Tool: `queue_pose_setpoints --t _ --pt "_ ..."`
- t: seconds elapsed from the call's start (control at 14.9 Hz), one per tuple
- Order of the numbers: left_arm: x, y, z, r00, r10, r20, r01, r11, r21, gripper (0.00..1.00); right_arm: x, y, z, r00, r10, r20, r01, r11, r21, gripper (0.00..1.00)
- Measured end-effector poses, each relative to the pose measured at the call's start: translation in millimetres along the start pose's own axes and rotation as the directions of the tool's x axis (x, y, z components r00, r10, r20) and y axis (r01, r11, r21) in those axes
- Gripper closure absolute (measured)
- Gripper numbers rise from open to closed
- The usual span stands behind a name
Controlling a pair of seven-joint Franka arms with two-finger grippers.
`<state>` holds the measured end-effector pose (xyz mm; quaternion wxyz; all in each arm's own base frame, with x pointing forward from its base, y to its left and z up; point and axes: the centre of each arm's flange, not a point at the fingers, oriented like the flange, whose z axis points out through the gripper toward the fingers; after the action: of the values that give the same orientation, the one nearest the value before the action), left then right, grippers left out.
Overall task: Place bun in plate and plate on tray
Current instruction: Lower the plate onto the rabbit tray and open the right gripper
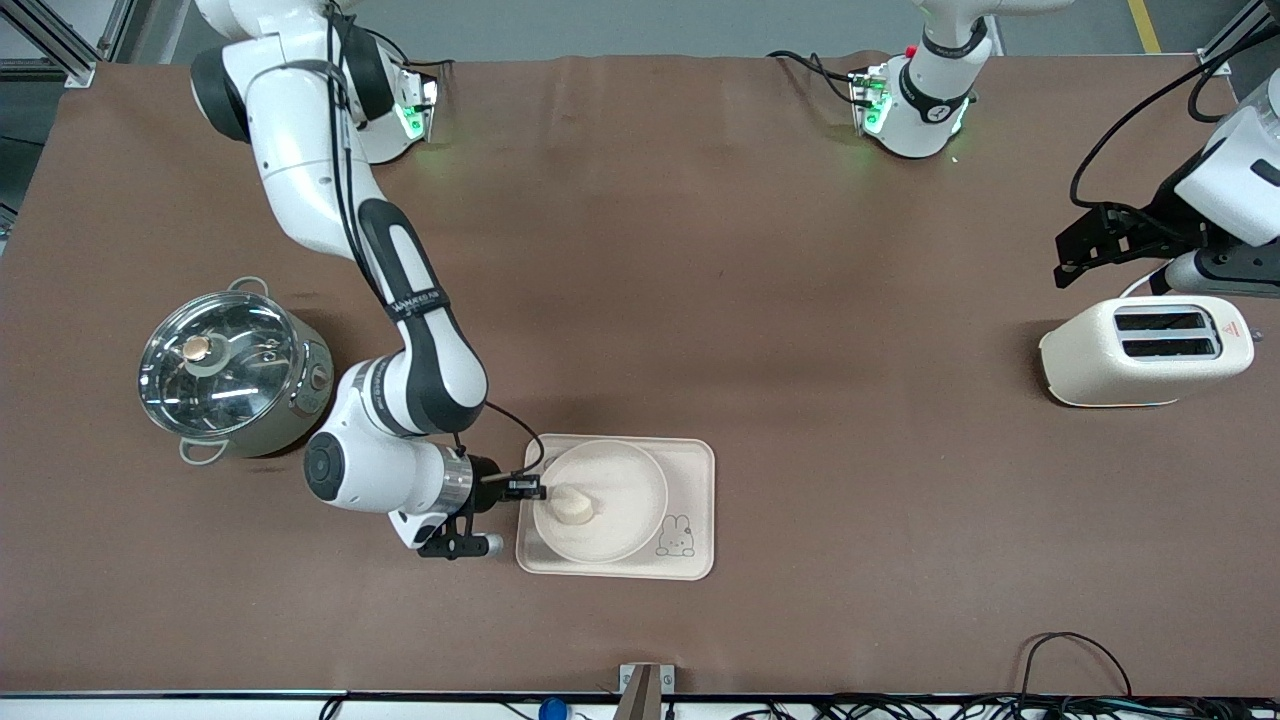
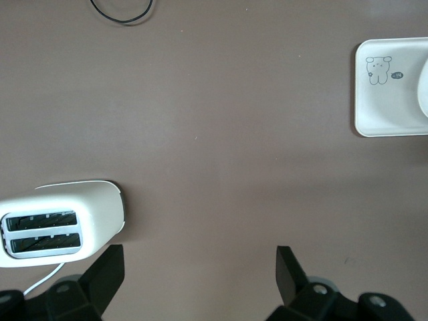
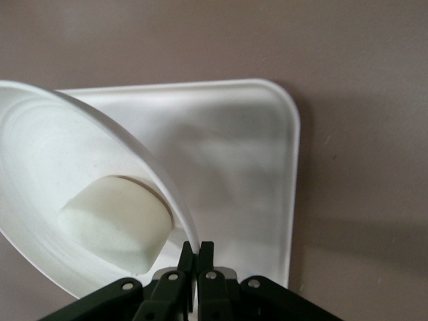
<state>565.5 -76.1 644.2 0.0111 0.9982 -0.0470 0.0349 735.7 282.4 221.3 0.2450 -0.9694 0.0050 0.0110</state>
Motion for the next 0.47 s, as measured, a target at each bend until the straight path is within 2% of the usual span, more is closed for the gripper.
queue_pose_setpoints --t 0.4,0.47 --pt "0 0 0 1.0 0.0 0.0 0.0 1.0 0.0 0.0 -2 11 28 1.0 0.009 0.015 -0.009 1.0 -0.009 0.96" --pt "0 0 0 1.0 0.0 0.001 0.0 1.0 0.0 0.0 -2 10 28 1.0 0.008 0.022 -0.008 1.0 -0.007 0.93"
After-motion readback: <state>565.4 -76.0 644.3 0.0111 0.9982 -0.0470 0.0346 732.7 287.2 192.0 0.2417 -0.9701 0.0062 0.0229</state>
